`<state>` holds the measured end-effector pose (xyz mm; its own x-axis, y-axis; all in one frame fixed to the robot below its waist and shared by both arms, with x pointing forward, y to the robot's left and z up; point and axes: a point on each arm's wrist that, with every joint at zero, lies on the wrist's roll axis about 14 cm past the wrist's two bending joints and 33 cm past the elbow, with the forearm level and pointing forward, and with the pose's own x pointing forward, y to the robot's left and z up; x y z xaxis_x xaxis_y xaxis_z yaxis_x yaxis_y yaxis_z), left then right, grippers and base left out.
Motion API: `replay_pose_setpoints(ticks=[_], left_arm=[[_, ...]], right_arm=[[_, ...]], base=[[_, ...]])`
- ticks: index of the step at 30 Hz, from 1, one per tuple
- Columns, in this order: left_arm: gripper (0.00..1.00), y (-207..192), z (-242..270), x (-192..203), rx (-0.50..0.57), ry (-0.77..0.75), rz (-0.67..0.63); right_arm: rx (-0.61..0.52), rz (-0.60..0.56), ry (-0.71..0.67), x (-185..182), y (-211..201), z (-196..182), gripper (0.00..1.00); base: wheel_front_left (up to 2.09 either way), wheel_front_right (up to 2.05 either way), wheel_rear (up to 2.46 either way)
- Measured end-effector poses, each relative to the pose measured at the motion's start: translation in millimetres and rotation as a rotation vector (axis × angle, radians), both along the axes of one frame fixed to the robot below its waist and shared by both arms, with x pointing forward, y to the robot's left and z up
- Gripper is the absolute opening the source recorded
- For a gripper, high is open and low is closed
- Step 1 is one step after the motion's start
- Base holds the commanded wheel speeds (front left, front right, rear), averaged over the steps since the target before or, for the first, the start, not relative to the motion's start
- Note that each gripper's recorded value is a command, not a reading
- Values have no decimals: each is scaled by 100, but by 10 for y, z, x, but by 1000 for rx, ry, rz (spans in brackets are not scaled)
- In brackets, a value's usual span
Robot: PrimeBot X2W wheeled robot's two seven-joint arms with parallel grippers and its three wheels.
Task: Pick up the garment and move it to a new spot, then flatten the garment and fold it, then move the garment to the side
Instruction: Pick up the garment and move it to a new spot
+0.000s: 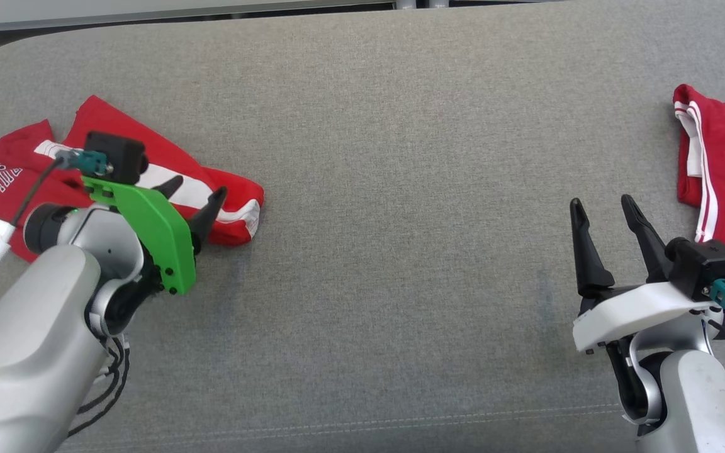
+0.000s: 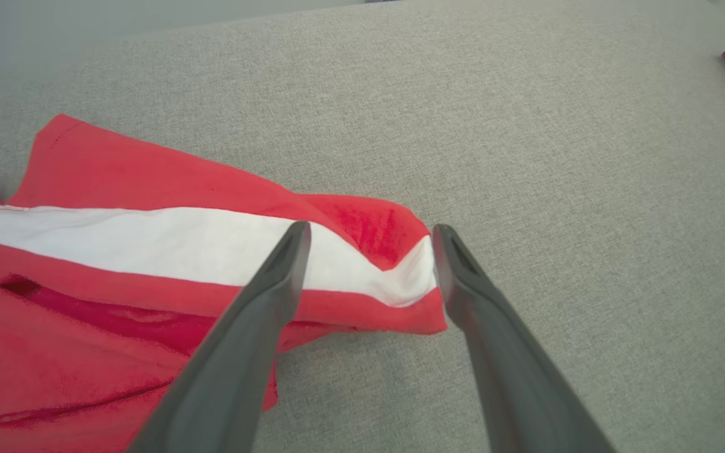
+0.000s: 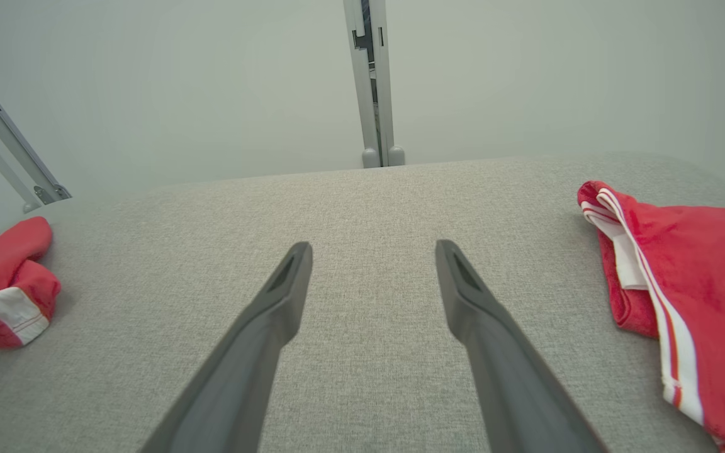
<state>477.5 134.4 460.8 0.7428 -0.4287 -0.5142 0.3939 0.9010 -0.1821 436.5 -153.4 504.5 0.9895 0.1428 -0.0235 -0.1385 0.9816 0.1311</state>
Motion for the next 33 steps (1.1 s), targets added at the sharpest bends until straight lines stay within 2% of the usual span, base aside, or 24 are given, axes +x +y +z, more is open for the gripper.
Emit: replay_pose_setpoints(ticks=[9,20,21,22,23,28,33], left_arm=[[100,-197,-352,-143,-1,39,-17],[100,-145,-698,-125,131,64,-32],[46,-134,-713,-112,142,58,-31],[33,-135,-717,-97,150,50,-32],[0,-139,-720,-83,154,44,-32],[0,-219,-693,-55,123,15,-25],[0,-450,-544,-17,47,-31,-35]], right_arm=[[-2,3,16,49,9,-62,100],[-7,2,40,97,0,-155,100],[-8,1,41,99,-4,-161,100],[-8,0,43,98,-9,-167,100],[-8,-1,44,97,-12,-170,100],[-10,-5,44,89,-26,-168,100],[-10,-7,36,73,-33,-139,100]], base=[[0,0,0],[0,0,0],[0,0,0],[0,0,0],[0,0,0],[0,0,0],[0,0,0]])
